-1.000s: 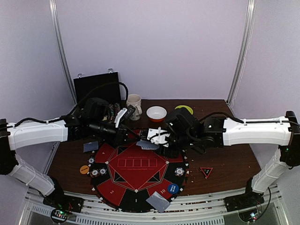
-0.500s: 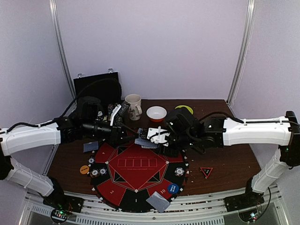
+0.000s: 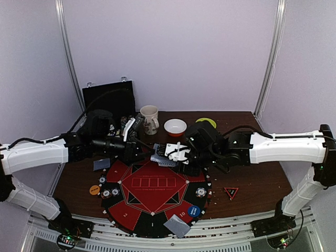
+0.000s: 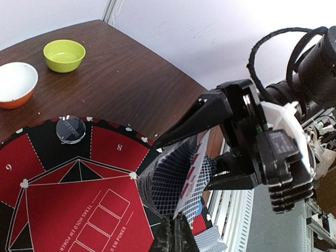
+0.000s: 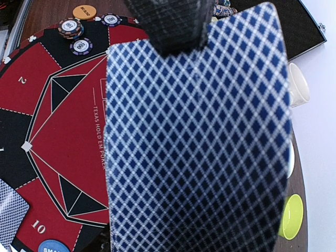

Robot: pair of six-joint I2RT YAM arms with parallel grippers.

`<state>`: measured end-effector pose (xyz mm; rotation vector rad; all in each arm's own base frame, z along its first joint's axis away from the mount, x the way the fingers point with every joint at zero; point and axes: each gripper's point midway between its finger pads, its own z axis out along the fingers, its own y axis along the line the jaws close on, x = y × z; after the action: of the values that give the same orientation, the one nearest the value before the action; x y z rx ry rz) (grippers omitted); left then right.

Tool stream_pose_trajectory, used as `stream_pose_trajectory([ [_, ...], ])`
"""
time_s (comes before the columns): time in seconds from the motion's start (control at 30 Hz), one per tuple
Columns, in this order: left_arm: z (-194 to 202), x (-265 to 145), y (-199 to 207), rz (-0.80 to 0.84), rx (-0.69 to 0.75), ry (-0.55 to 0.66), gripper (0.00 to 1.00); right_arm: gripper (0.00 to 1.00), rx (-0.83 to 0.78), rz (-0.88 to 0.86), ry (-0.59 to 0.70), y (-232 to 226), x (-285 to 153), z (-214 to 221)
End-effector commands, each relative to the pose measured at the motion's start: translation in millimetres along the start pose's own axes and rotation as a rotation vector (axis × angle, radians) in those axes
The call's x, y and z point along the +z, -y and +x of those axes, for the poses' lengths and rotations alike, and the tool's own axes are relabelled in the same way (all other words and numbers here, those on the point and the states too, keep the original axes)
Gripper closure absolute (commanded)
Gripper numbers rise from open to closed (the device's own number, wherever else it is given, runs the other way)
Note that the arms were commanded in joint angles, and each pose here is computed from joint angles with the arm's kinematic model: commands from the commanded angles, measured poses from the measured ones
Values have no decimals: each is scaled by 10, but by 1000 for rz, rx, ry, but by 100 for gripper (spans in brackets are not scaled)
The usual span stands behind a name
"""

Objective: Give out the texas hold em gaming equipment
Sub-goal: Pick up the poker card from the face-down deck piles.

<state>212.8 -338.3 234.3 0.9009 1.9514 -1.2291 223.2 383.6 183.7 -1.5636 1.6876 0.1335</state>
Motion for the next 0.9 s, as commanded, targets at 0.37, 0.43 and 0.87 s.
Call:
stream_pose_trajectory([
  [0.37, -174, -211, 83, 27, -10, 121, 100, 45, 35, 40, 13, 90, -94, 41],
  [0.43, -142, -209, 64, 26, -17, 113, 100, 45, 40, 40, 14, 95, -100, 58],
  [0.87, -299, -1094, -843, -259, -214, 234, 100, 45, 52, 43, 26, 125, -158, 96],
])
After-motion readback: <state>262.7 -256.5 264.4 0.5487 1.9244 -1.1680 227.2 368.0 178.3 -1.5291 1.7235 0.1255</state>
